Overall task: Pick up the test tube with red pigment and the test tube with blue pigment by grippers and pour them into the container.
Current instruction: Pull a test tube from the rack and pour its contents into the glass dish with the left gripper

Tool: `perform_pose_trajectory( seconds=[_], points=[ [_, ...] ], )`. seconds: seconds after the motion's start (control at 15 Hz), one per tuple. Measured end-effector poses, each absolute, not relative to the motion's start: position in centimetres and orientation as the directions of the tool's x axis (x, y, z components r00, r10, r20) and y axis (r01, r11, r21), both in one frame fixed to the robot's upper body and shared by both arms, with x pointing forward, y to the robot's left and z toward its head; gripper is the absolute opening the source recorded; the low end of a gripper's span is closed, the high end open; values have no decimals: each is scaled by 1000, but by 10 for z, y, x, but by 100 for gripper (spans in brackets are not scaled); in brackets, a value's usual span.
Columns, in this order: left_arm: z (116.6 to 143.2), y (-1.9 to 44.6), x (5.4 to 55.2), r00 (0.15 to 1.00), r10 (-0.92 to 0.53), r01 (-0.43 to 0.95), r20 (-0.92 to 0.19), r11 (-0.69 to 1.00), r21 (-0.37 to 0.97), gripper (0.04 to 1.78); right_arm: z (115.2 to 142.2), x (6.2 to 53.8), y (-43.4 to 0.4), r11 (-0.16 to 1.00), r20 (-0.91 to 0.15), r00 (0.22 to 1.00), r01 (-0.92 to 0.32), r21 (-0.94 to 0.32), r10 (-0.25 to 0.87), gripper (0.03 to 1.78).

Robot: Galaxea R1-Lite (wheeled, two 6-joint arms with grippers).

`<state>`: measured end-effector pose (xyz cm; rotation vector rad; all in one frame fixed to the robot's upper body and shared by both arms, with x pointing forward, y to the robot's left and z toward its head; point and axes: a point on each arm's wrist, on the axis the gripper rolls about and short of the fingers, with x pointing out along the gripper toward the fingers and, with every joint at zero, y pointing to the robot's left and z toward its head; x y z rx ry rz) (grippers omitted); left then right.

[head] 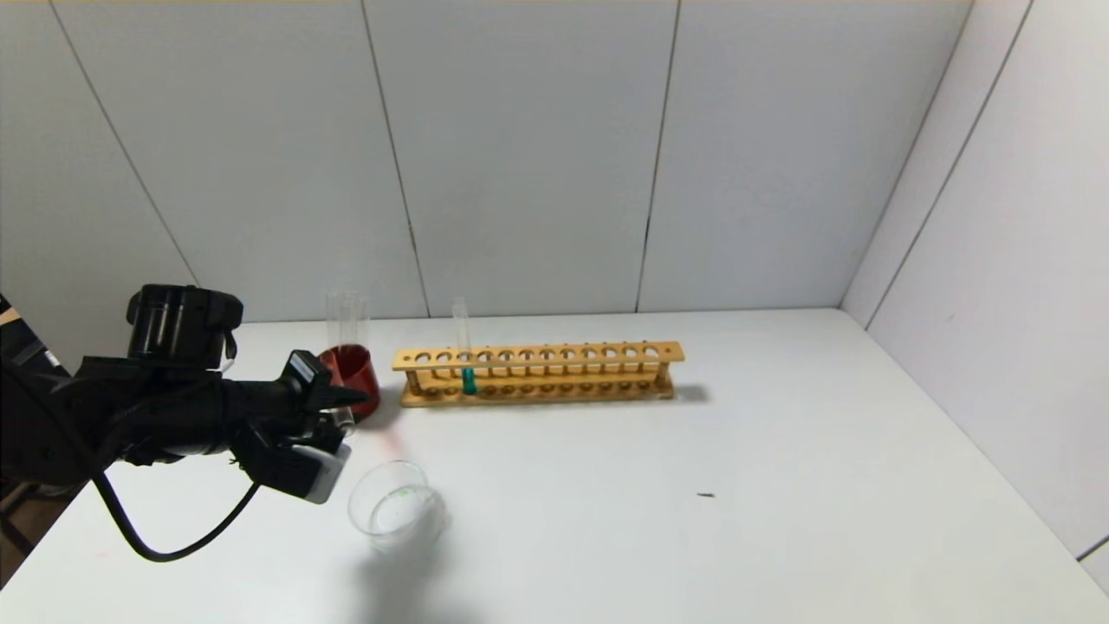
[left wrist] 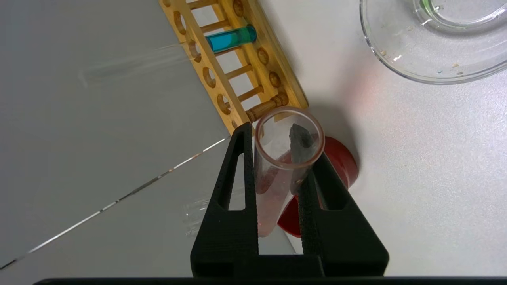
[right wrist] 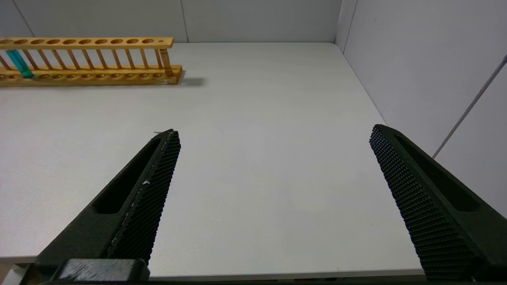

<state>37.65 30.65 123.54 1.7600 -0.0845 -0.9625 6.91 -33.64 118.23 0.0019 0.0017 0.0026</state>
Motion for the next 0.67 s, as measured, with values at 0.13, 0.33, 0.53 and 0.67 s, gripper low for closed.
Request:
perform_pose_trajectory(
  seconds=[0.13,0.33,0.53,0.67],
  points=[
    [1235,306,377,669,-487,367,-561,-440,820,33,1182,69,-336,1000,-2,1000,-2,3,2,175],
    [1235,303,378,664,-491,356,-564,-455,816,33,1182,69,-336,1000,-2,1000,-2,2,2,175],
    [1232,297,378,653,-488,309,-579,-527,792,33,1182,69,-336,1000,-2,1000,-3,2,3,175],
    [1229,293,380,659,-462,308,-593,-553,774,33,1182,69,-336,1000,-2,1000,-3,2,3,175]
  ],
)
